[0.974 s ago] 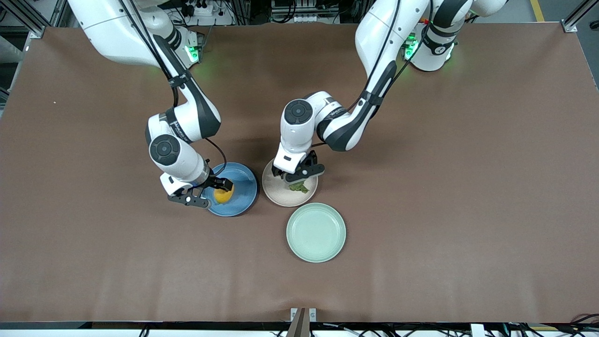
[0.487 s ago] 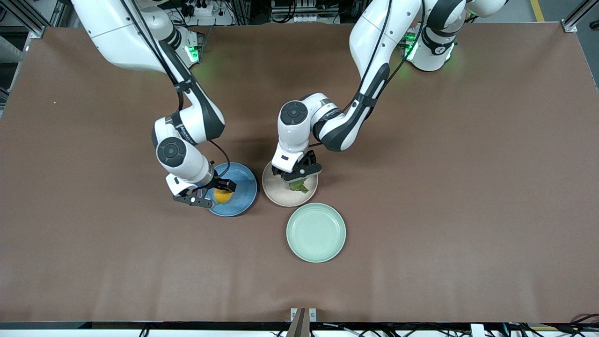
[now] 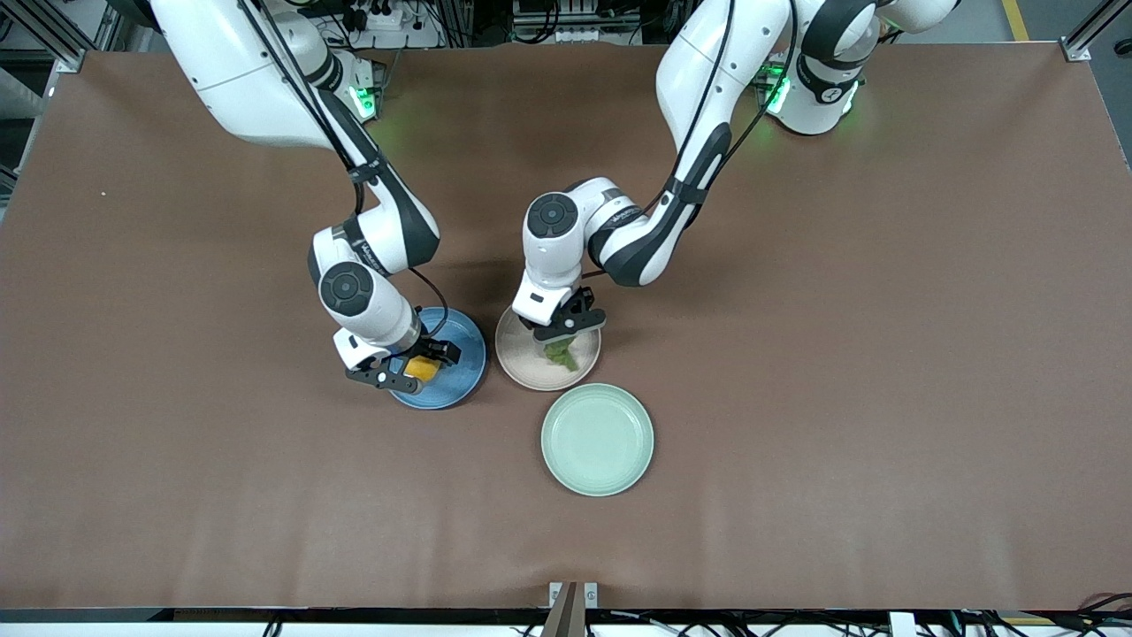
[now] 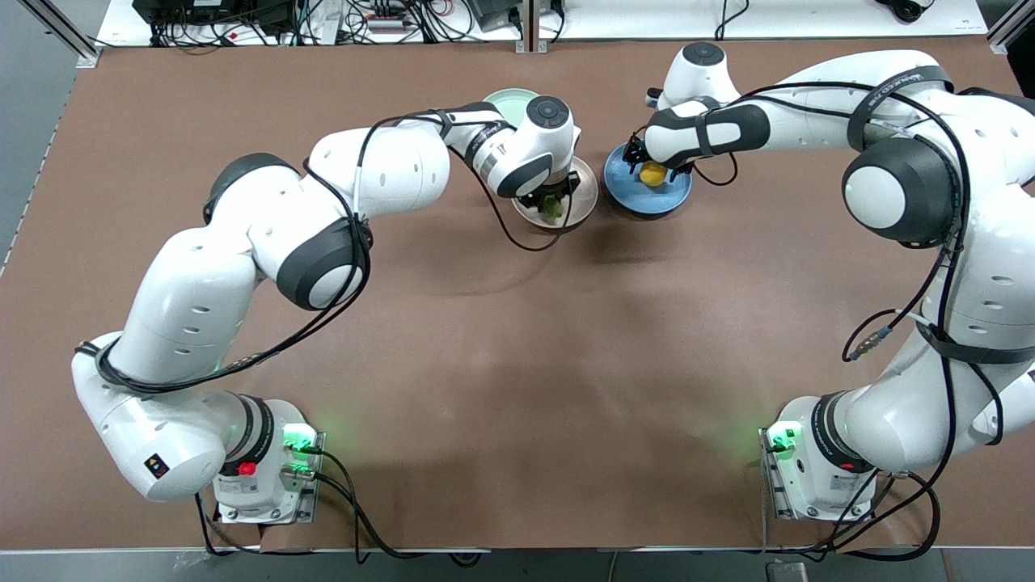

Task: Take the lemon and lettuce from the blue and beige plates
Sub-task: 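Grasp the lettuce with the left gripper while the right gripper grasps the lemon, then lift the lettuce and lemon off the plates, carrying them apart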

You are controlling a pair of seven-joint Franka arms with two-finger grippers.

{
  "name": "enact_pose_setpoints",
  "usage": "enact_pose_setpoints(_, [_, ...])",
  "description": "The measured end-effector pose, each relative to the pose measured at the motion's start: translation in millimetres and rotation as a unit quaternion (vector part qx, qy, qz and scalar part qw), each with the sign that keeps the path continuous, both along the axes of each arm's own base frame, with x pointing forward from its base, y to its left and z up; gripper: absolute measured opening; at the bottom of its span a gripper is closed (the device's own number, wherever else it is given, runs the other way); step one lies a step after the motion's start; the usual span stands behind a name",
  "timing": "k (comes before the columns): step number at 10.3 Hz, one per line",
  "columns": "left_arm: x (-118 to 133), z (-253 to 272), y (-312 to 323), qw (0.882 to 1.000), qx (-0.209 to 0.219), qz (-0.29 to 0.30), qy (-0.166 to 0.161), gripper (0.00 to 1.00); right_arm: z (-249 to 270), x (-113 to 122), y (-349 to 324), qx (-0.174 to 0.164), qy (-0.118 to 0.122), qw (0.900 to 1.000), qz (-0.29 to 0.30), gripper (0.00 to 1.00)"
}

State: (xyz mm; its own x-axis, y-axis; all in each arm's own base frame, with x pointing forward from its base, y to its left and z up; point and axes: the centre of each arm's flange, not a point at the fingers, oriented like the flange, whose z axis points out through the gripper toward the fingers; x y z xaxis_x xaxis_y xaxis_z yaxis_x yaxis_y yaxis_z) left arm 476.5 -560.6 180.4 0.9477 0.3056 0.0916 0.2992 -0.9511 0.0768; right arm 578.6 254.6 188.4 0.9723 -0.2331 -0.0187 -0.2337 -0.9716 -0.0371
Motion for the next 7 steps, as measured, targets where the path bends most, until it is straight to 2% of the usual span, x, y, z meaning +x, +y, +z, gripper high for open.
enact_pose_setpoints(1, [0.8,1.9,-1.0,1.000,-0.001,0.000,-0.002,0.29,-4.8,-1.1,1.3,0.000,0.001,1.000,0.001,1.00])
enact_pose_setpoints(2, [1.9,3.4,-1.3,1.000,-0.002,0.000,-0.003,0.11,-8.5,-1.8,1.4,0.000,0.002,1.000,0.001,1.00])
enact_pose_setpoints(3, [3.1,4.9,-1.2,1.000,-0.003,0.001,-0.004,0.02,-10.8,-2.0,1.1,-0.001,0.003,1.000,0.001,1.00])
enact_pose_setpoints(5, [7.8,17.3,-0.5,1.000,-0.001,0.004,-0.007,0.02,-13.9,-2.4,0.4,-0.001,0.004,1.000,0.001,0.98])
enact_pose_setpoints(6, [11.3,26.8,0.8,1.000,0.002,0.006,-0.008,0.02,-14.0,-2.3,0.2,-0.002,0.004,1.000,0.000,0.89])
enact_pose_setpoints(7, [13.9,38.4,3.4,1.000,0.008,0.009,-0.005,0.02,-13.7,-1.9,-0.1,-0.002,0.004,1.000,0.000,0.84])
